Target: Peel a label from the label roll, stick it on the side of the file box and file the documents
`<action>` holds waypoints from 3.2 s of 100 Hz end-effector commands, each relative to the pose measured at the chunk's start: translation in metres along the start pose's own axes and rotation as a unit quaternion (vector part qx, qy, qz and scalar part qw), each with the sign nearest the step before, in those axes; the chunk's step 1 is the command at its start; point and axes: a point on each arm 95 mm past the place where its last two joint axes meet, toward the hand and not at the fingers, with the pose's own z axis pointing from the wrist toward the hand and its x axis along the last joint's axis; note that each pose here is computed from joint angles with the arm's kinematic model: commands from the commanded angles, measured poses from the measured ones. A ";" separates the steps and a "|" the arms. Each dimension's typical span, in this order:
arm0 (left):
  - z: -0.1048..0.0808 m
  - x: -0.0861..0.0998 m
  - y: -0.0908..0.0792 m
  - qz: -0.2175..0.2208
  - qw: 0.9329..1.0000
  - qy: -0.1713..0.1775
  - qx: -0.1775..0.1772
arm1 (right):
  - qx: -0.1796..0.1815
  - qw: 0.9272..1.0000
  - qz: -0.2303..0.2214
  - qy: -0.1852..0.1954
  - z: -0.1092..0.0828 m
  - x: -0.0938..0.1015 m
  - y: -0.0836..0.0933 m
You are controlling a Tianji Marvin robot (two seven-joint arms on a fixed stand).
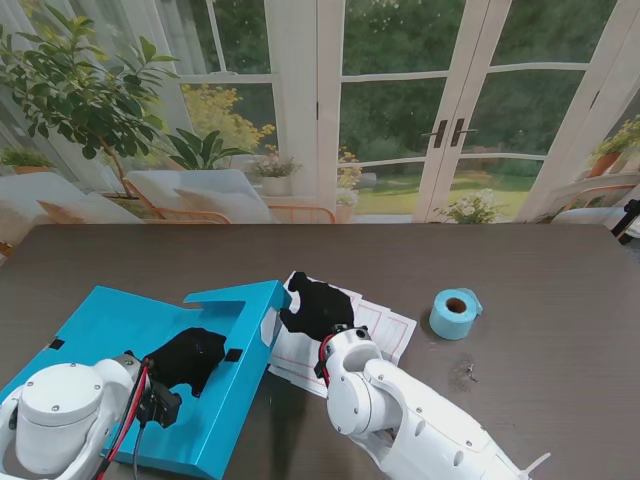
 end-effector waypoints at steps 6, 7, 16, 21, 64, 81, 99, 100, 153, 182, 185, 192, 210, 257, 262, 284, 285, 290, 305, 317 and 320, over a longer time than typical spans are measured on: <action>-0.002 0.002 0.004 0.001 1.000 0.003 -0.010 | 0.009 1.000 0.007 0.003 -0.001 0.004 -0.004; -0.002 0.002 0.004 0.001 1.000 0.003 -0.010 | 0.009 1.000 0.008 0.004 -0.001 0.004 -0.004; -0.002 0.002 0.004 0.000 1.000 0.003 -0.011 | 0.012 1.000 0.013 0.006 -0.002 0.005 -0.005; -0.002 0.002 0.004 0.001 1.000 0.003 -0.013 | 0.012 1.000 0.013 0.008 -0.003 0.005 -0.005; -0.003 0.000 0.005 -0.003 1.000 0.001 -0.011 | 0.010 1.000 0.021 0.012 -0.004 0.009 -0.003; -0.002 0.001 0.006 -0.005 1.000 0.001 -0.009 | 0.016 0.999 0.026 0.020 -0.009 0.010 -0.005; -0.001 0.002 0.005 -0.009 1.000 0.003 -0.006 | 0.021 0.999 0.027 0.028 -0.013 0.012 -0.007; -0.001 0.002 0.005 -0.009 1.000 0.003 -0.005 | 0.021 0.999 0.027 0.028 -0.014 0.012 -0.008; 0.000 0.001 0.005 -0.017 1.000 0.004 0.004 | 0.034 0.998 0.027 0.042 -0.018 0.016 -0.012; 0.001 0.001 0.006 -0.018 1.000 0.000 0.005 | 0.037 0.998 0.036 0.039 -0.018 0.017 -0.014; 0.001 0.001 0.006 -0.018 1.000 -0.001 0.005 | 0.038 0.998 0.037 0.038 -0.019 0.017 -0.014; 0.001 0.001 0.006 -0.019 1.000 -0.003 0.006 | 0.040 0.998 0.041 0.036 -0.019 0.017 -0.014; 0.002 0.001 0.006 -0.019 1.000 -0.004 0.011 | 0.046 0.997 0.043 0.035 -0.021 0.016 -0.013; 0.001 0.001 0.006 -0.028 0.999 -0.004 0.028 | 0.055 0.997 0.037 0.037 -0.020 0.016 -0.014; 0.001 0.001 0.005 -0.028 0.999 -0.004 0.028 | 0.056 0.997 0.037 0.038 -0.021 0.016 -0.015; 0.000 0.000 0.005 -0.029 0.999 -0.006 0.032 | 0.053 0.997 0.035 0.039 -0.020 0.018 -0.015; 0.000 0.000 0.005 -0.029 0.999 -0.006 0.033 | 0.053 0.997 0.035 0.038 -0.019 0.018 -0.015; 0.000 -0.001 0.005 -0.030 0.999 -0.007 0.035 | 0.050 0.998 0.033 0.035 -0.018 0.018 -0.014; -0.001 -0.003 0.005 -0.032 0.999 -0.010 0.041 | 0.041 0.999 0.028 0.022 -0.013 0.014 -0.010; 0.000 -0.005 0.004 -0.030 0.998 -0.014 0.045 | 0.036 0.999 0.022 0.012 -0.010 0.009 -0.008; 0.000 -0.005 0.003 -0.029 0.998 -0.016 0.046 | 0.036 0.999 0.021 0.010 -0.009 0.008 -0.007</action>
